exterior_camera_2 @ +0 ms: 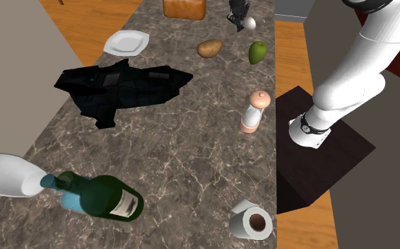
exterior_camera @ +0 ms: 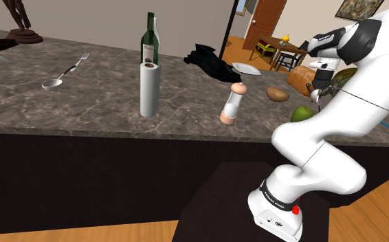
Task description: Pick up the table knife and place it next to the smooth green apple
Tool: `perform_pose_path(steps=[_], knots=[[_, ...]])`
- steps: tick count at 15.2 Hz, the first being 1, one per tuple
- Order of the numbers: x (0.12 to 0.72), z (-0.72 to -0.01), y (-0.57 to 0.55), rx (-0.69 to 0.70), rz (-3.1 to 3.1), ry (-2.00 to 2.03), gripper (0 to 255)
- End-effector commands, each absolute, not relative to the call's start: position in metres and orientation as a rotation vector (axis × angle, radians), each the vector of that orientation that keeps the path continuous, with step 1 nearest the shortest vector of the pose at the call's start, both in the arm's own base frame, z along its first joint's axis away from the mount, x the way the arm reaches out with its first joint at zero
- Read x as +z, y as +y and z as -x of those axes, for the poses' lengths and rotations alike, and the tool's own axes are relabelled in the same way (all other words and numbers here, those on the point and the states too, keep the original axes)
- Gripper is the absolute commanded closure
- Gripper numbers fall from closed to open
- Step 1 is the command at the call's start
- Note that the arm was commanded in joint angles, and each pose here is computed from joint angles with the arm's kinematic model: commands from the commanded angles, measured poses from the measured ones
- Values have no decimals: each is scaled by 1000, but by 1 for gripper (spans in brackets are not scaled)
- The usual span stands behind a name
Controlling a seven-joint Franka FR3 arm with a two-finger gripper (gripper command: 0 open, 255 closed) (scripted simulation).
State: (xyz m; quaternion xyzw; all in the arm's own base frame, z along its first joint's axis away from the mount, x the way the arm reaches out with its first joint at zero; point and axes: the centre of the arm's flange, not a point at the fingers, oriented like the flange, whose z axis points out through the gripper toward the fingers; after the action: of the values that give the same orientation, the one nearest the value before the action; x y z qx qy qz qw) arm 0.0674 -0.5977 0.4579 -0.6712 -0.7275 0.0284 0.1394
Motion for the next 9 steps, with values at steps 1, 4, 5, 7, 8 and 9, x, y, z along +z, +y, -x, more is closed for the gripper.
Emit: perform_pose_path(steps=[1, 4, 5, 7, 8, 9], knots=[[442, -62, -599, 75, 1942, -2093, 255], [426, -62, -599, 75, 1942, -2093, 255], [421, -62, -599, 75, 1942, -2093, 255], [410, -62, -599, 75, 1942, -2093, 255], [405, -62, -599, 75, 1942, -2093, 255], [400, -62, -599, 75, 1942, -2093, 255]])
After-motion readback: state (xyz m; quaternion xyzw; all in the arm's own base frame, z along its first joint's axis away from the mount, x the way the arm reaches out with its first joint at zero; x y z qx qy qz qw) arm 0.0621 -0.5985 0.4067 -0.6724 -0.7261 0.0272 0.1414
